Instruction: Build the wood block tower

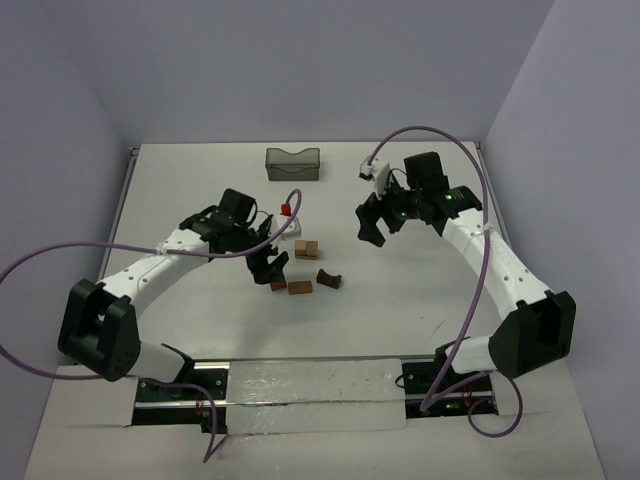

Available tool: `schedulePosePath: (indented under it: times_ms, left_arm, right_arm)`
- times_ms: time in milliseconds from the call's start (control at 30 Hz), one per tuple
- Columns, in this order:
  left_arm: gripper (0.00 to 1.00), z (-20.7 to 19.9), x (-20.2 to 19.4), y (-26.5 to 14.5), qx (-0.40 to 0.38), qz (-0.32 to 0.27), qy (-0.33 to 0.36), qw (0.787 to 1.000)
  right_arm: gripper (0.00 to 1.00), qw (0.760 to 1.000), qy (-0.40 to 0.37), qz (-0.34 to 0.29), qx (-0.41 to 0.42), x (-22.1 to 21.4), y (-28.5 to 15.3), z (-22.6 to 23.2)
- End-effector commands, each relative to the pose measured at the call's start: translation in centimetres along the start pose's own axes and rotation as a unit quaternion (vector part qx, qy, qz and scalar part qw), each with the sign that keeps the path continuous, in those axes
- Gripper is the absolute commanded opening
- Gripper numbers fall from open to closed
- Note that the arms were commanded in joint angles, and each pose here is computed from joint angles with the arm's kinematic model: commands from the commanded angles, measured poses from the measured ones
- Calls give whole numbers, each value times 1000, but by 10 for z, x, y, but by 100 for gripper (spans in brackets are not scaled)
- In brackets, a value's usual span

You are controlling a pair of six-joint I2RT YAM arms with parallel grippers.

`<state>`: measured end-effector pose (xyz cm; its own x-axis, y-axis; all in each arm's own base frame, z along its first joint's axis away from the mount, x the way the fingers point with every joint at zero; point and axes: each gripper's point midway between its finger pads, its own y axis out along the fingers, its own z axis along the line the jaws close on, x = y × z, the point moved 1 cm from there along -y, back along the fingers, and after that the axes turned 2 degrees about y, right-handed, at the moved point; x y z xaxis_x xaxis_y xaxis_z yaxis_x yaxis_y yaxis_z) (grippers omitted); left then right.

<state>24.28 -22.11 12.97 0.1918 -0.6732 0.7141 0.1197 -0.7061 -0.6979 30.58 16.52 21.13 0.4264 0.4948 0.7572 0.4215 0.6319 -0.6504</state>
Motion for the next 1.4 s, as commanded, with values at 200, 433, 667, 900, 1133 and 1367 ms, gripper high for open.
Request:
schedulePosePath:
  times_ms: [200, 433, 667, 900, 1133, 1367]
  left_arm:
    - [79, 5, 0, 59, -20, 32, 41, 998]
    - [76, 7, -14, 85, -34, 51, 55, 997]
    - [72, 1, -27, 101, -28, 77, 74, 994]
    - [61, 6, -39, 112, -8, 91, 71, 993]
    - [46, 7, -42, 113, -3, 95, 76, 993]
    - [30, 1, -43, 99, -8, 103, 96, 990]
  right_arm:
    - [100, 997, 54, -55, -30, -8, -30, -7]
    - [100, 995, 65, -62, -33, -11, -33, -9]
    - [100, 996, 68, -53, -31, -17, -27, -13]
    - [100, 996, 71, -51, -31, -20, -22, -15]
    - [100, 995, 72, -54, -32, -21, -21, -15]
    - [100, 995, 73, -59, -31, -20, -20, -14]
